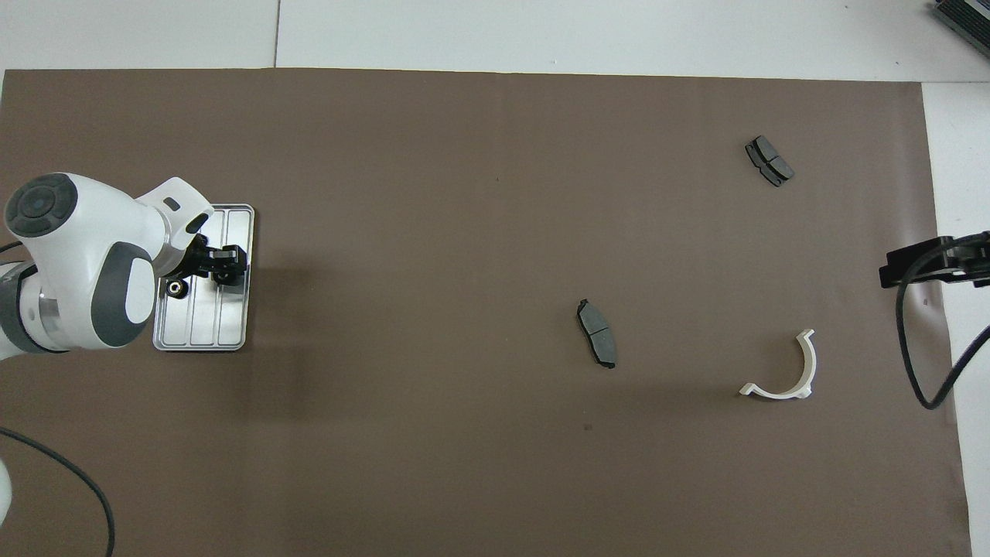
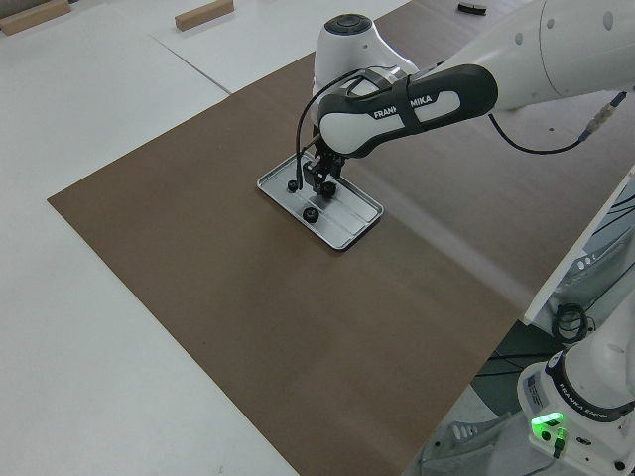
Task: Place bearing gear from tray to pile
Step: 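Lower the left gripper onto a black gear in the tray and grasp it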
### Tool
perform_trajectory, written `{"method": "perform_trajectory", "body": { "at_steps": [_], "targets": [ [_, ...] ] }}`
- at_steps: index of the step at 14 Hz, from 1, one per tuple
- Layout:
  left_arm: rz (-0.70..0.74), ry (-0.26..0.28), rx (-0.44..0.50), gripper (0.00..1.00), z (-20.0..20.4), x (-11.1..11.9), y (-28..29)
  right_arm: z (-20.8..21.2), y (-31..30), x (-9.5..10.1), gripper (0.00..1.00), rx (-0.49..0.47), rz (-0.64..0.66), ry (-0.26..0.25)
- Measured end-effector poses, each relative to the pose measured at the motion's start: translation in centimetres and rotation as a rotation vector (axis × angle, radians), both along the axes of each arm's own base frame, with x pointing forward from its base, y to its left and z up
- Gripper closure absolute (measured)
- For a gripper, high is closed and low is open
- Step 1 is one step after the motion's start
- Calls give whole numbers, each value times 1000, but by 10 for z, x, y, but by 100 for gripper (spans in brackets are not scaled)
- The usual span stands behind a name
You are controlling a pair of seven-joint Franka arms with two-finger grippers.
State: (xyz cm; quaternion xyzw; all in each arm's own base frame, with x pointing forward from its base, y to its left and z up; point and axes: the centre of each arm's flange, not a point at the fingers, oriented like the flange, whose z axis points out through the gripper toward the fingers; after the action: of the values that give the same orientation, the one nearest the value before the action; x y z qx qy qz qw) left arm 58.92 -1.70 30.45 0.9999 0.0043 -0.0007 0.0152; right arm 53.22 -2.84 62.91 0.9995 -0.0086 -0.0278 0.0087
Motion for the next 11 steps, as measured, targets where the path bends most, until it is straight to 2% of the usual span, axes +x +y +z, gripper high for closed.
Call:
{"method": "perform_trajectory", "body": {
  "at_steps": [5,7,11],
  "targets": [
    [0,-2,0,44,-5,-3,0,0,0,0,0,0,0,0],
    [-1,-5,0,61,-2,-3,-1,0,0,0,0,0,0,0],
    [-1,-4,0,65,-2,-3,-1,0,0,0,0,0,0,0]
  ]
}}
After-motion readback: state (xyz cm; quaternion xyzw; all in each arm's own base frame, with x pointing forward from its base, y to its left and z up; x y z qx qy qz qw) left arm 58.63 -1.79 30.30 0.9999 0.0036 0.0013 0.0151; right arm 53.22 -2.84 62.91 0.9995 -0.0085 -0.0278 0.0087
